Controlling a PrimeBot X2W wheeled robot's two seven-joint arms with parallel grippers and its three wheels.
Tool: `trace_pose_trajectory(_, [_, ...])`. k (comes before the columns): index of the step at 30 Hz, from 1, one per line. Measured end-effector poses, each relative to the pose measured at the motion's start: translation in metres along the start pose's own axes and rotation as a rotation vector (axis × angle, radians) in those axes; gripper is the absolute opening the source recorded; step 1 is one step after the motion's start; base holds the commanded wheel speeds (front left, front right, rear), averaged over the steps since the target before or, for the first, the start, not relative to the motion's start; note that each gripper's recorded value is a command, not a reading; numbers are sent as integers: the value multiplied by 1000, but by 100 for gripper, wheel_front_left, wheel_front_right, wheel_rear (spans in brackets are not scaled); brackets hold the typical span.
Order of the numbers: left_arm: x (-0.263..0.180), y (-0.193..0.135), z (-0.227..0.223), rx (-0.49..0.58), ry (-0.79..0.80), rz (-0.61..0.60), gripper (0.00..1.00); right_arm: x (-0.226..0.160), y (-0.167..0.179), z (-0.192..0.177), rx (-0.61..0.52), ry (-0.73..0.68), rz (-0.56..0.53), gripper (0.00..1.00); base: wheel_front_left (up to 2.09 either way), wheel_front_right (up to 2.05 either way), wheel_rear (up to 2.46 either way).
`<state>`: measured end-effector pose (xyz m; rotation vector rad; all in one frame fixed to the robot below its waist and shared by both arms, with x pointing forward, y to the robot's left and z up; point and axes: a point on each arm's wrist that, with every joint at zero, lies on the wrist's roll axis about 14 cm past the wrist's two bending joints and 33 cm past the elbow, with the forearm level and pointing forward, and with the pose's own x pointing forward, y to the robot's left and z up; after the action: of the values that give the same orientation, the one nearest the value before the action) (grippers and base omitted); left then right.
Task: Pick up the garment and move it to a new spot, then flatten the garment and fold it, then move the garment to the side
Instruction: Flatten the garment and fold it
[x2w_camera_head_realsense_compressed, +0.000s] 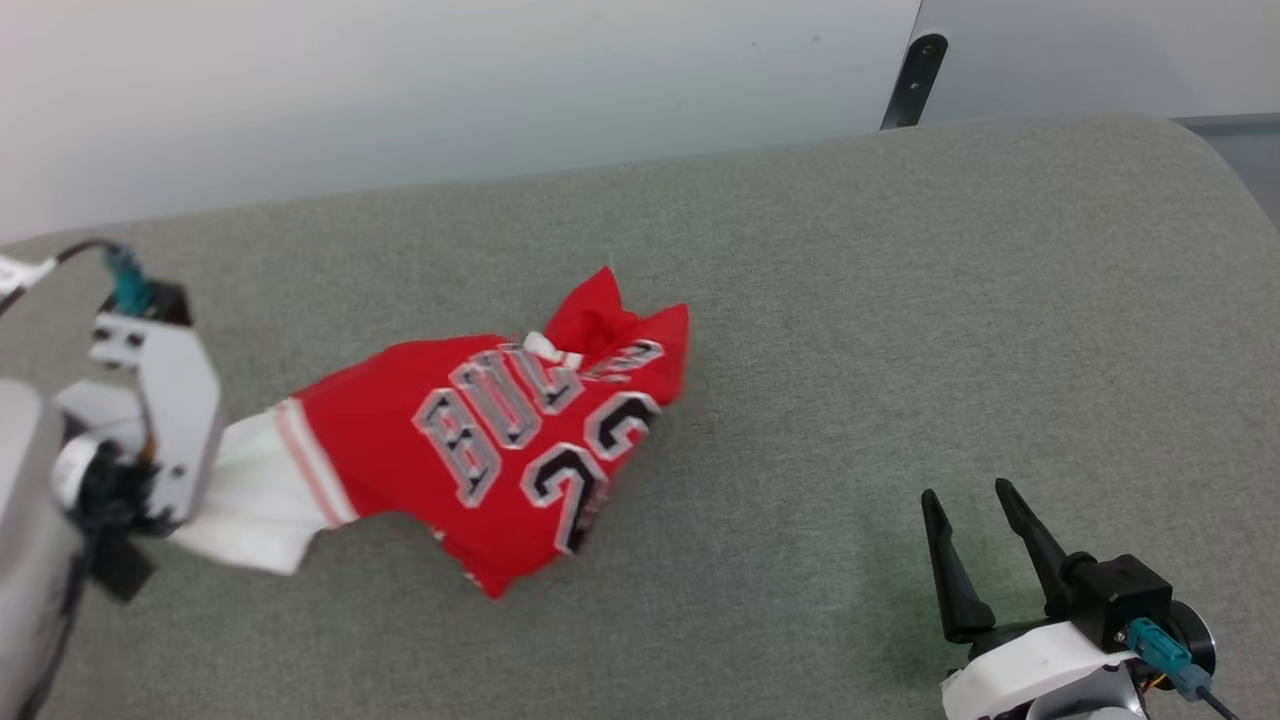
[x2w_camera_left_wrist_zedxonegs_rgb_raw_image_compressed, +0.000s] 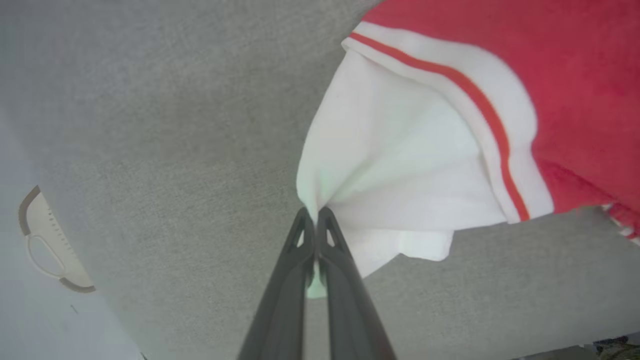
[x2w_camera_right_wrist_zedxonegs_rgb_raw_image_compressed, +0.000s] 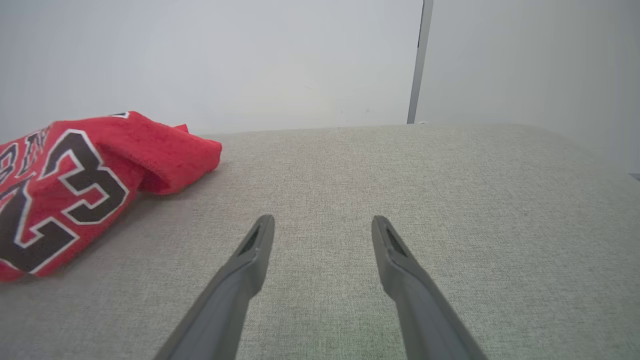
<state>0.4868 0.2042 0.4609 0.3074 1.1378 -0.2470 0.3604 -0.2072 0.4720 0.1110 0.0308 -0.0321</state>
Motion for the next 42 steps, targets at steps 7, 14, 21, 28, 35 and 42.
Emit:
trace_pose_trajectory(7, [16, 33, -54, -75, 151, 80, 0, 1, 0, -4, -2, 14, -1, 100, 0, 0, 0])
trace_pose_trajectory(14, [35, 21, -103, -167, 286, 34, 0, 1, -4, -7, -3, 24, -13, 100, 0, 0, 0])
trace_pose_trajectory(21, [38, 2, -128, -231, 352, -5, 0, 1, -1, -7, -1, 22, -2, 100, 0, 0, 0])
trace_pose_trajectory(28, [32, -16, -147, -274, 414, -40, 0, -1, 2, -6, 0, 18, 7, 100, 0, 0, 0])
trace_pose_trajectory(35, [21, -24, -136, -285, 314, -55, 100, -9, 5, -9, 2, 25, 12, 100, 0, 0, 0])
trace_pose_trajectory(42, [-6, -28, -108, -294, 136, -77, 100, -16, 12, -9, -9, 24, 36, 100, 0, 0, 0])
